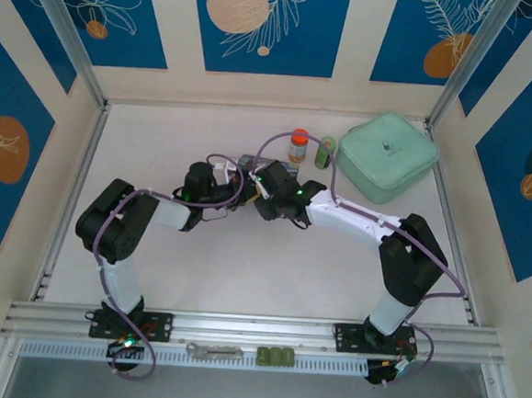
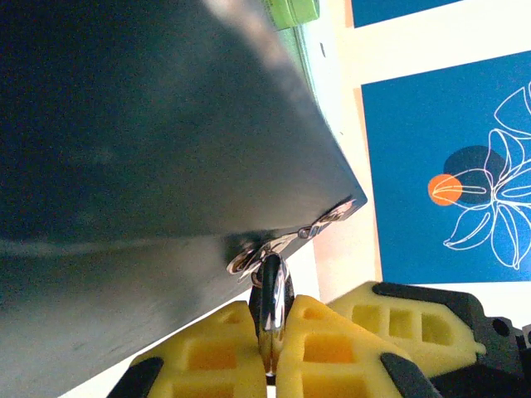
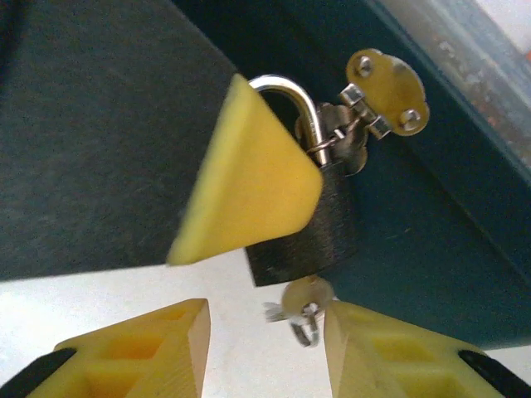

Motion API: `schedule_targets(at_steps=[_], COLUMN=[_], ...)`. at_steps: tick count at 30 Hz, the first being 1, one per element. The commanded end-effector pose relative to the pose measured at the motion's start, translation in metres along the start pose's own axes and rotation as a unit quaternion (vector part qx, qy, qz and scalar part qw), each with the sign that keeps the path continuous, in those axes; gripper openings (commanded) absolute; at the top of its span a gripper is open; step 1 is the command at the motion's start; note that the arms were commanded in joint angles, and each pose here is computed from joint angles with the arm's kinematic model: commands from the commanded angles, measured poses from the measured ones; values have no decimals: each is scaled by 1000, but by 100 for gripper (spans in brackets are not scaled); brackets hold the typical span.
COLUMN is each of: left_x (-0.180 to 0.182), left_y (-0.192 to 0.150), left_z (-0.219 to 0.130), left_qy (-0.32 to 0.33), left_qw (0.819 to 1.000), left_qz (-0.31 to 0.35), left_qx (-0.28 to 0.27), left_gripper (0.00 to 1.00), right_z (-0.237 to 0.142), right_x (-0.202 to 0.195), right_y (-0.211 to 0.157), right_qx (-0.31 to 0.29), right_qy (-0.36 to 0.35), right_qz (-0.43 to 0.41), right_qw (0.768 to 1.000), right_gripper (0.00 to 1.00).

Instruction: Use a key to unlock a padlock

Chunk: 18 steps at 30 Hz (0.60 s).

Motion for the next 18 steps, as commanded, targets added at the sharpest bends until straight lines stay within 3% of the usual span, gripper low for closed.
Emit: schedule_targets(at_steps=[1, 18], left_x=[-24, -38], left_y=[4, 5], left_z=[1, 1], left_qy=[-36, -72], left_qw=[999, 997], left_qz=[21, 2], left_qx=[-3, 3], left_gripper=[0, 0], right_z=[-3, 22], right_x=[-5, 5], right_y=[14, 14], right_qx=[-23, -50], right_qy=[-57, -141], right_qz=[-36, -130], right_qw=[997, 980], right_gripper=[38, 20])
Point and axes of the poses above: each hand's point on the last joint's axis, 136 mm out from that joint toward the fingers, its own z axis out along the fingers, its own x axis along the line the jaws close on, y = z × x, the point moved 8 cm from there along -z, back along the fingers, and after that the axes turned 3 degrees about -z, right-handed, at the moved point
